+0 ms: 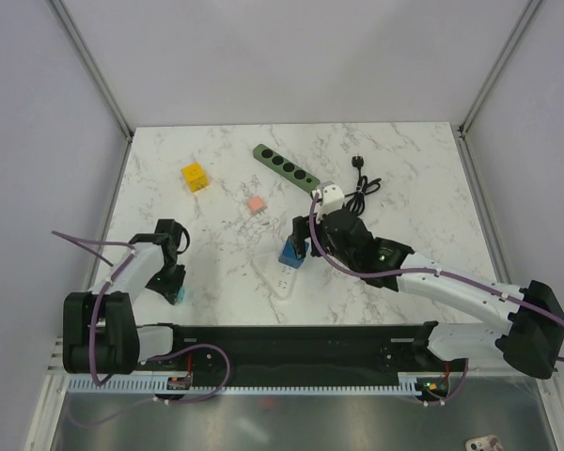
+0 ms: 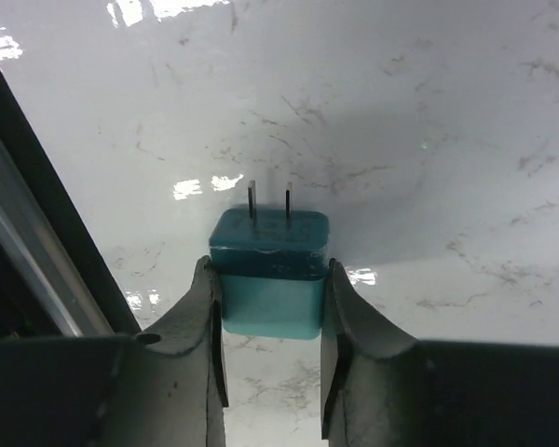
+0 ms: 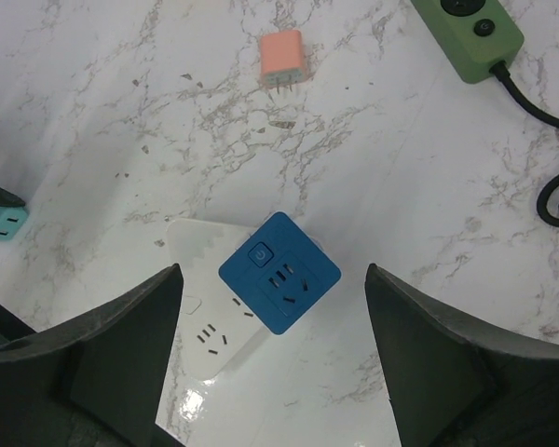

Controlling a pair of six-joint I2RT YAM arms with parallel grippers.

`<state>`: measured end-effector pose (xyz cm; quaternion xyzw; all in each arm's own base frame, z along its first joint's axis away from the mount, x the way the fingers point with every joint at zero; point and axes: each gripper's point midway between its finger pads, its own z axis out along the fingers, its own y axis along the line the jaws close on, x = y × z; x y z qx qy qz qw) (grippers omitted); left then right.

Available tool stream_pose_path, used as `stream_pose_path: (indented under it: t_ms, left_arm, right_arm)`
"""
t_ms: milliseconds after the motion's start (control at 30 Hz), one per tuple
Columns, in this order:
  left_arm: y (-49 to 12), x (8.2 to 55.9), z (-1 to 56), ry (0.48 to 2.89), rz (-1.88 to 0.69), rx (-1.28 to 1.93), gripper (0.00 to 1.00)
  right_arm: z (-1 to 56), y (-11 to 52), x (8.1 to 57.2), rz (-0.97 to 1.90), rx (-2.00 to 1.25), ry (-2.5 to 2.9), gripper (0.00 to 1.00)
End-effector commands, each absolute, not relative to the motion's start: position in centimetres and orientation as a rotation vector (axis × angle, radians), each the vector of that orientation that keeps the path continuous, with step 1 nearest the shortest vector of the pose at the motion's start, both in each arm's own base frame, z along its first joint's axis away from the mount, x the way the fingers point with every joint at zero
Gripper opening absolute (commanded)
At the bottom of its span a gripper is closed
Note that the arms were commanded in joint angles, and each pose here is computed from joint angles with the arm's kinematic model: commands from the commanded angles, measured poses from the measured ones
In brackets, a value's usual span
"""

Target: Insert the plug

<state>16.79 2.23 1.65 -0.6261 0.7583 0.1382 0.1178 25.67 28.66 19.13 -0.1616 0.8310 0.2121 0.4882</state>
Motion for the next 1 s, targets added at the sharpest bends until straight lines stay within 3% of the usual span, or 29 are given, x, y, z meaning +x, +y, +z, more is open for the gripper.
stream_pose_path:
  t_ms: [0,167,333,433,967]
  left_arm:
    - [2.5,18.7,3.7,2.165,0.305,-1.771,0.02]
    - [-1.0,21.5,8.7,2.115,-0.132,-1.723,0.02]
    - [-4.3,22.5,12.1,2.099,-0.442,-1.736,0.02]
    - [-6.2,22.8,14.3,2.110,-0.603,-1.718,0.02]
    - [-9.0,22.9,19.1,2.094,-0.862,-1.616,0.02]
  right_arm:
    - [19.2,29.5,25.1,0.634,-0.282,2.042,0.86]
    - [18.3,33.5,24.4,0.869,-0.195,2.014,0.73]
    - [17.1,38.1,23.2,0.820,-0.221,2.009,0.71]
    - [18.7,41.8,22.3,0.941,-0.238,1.938,0.67]
    - [21.0,50.9,19.3,1.233,-0.300,1.784,0.62]
